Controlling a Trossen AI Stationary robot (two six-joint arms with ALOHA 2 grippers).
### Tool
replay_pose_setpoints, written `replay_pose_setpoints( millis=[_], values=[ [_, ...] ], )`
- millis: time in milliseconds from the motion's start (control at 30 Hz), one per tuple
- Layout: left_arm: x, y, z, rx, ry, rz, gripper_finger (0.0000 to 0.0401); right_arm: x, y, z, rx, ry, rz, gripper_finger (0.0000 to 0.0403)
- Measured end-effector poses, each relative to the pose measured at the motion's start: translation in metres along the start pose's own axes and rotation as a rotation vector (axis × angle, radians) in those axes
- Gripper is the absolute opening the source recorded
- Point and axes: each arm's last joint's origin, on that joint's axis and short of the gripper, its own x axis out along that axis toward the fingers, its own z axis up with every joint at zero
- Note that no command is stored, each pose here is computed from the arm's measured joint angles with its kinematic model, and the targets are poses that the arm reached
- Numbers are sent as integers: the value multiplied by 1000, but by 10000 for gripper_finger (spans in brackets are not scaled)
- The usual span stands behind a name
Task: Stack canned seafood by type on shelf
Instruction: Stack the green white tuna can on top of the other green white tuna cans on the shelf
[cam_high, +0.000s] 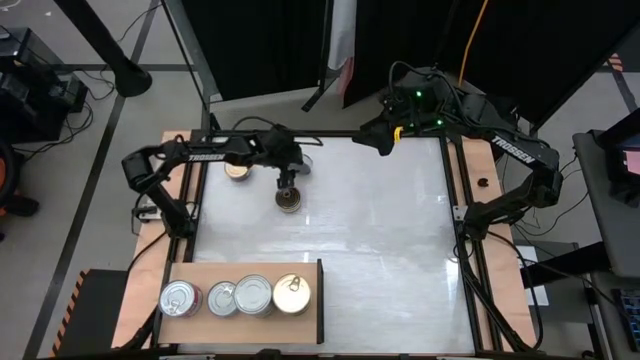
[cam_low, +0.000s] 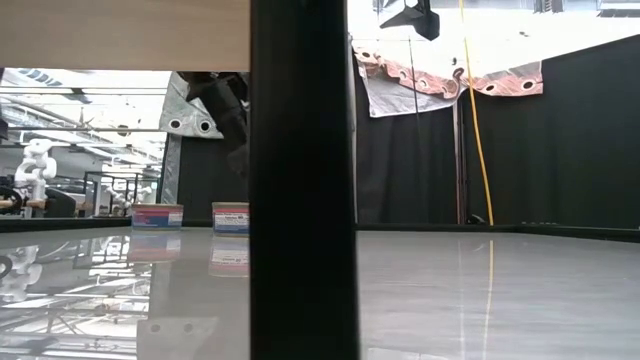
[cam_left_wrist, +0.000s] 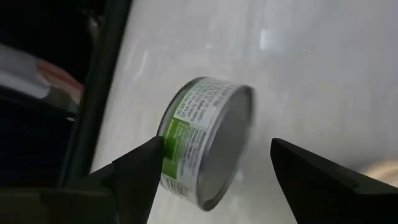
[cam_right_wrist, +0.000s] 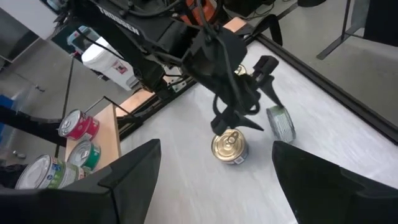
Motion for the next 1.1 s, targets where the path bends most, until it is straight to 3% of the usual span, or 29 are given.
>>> replay_pose_setpoints(
  millis=[433, 600, 767, 900, 1100],
  values=[
    [2, -3, 4, 19, -24, 26, 252, 0, -1, -2, 8, 17, -7, 299],
    [2, -20, 12, 192, -54, -24, 251, 0, -2, -4, 25, 37, -17, 299],
    [-2, -47, 22, 327, -110, -123, 251, 5, -8, -15, 145, 146, -98, 299],
    [-4, -68, 31, 466, -159, -144, 251, 10, -6, -23, 160, 219, -119, 299],
    [-6, -76, 39, 511, -207, -103, 251, 12, 1, -29, 165, 256, -110, 299]
  ],
)
